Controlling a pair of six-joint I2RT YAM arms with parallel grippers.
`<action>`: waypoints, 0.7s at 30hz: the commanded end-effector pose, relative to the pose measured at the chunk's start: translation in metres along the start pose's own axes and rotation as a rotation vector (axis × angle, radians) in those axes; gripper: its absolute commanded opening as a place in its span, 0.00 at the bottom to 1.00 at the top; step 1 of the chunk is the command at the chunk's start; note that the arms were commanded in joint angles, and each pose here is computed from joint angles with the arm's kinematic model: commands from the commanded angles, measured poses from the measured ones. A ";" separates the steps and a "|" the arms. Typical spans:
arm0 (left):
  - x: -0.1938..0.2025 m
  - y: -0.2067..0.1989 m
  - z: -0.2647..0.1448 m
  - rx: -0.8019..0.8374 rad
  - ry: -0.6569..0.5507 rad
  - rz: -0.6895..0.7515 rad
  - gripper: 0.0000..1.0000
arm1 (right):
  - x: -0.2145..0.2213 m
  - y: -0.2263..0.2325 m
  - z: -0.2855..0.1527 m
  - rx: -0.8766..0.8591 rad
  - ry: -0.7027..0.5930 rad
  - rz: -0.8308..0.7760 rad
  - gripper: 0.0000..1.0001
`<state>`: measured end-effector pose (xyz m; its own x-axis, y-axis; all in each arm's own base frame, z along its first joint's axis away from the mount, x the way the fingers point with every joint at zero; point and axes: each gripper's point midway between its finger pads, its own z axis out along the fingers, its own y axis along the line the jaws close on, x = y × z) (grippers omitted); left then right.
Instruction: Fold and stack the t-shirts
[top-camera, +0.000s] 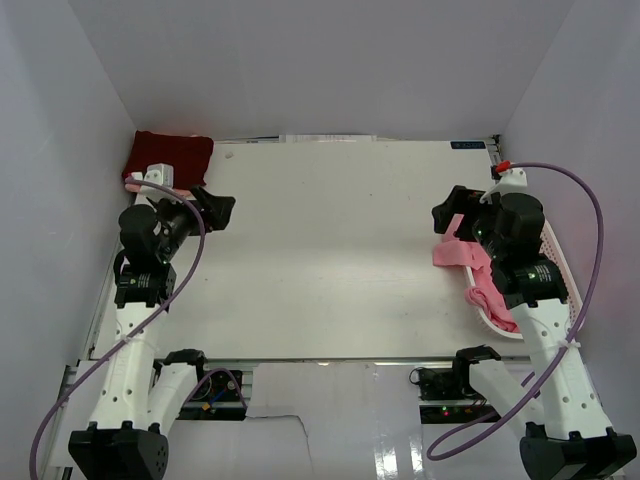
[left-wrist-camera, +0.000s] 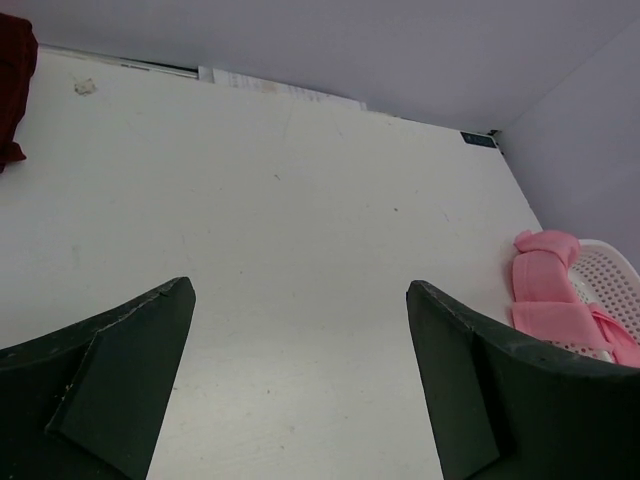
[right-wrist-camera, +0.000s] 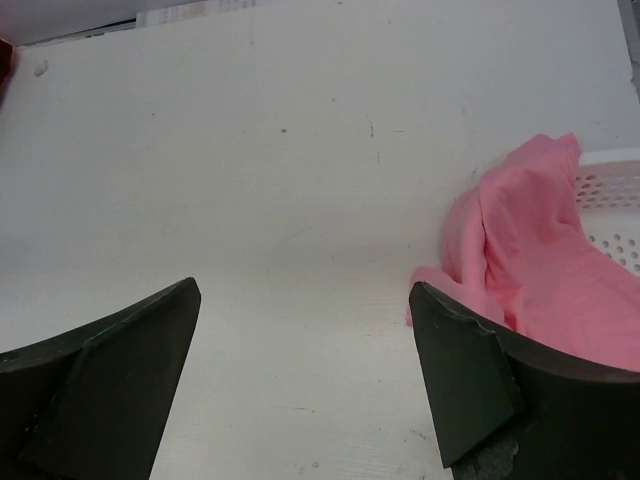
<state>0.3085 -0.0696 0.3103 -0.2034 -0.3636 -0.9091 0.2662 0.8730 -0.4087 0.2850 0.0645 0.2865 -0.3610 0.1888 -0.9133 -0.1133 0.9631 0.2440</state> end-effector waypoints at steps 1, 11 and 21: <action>0.001 0.007 0.004 -0.028 0.010 0.003 0.98 | -0.006 -0.006 -0.004 0.035 -0.022 -0.018 0.92; 0.040 0.048 0.019 -0.136 0.019 0.004 0.98 | 0.022 -0.052 0.006 0.285 0.105 0.006 0.90; 0.009 0.052 -0.009 -0.270 -0.042 0.001 0.98 | 0.060 -0.095 0.043 0.463 0.232 0.190 0.90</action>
<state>0.3179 -0.0365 0.2588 -0.2364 -0.3509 -0.9061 0.0570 0.9259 -0.3734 0.3028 0.0019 0.1937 -0.5850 0.2962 -0.7550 0.2946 0.9449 0.1425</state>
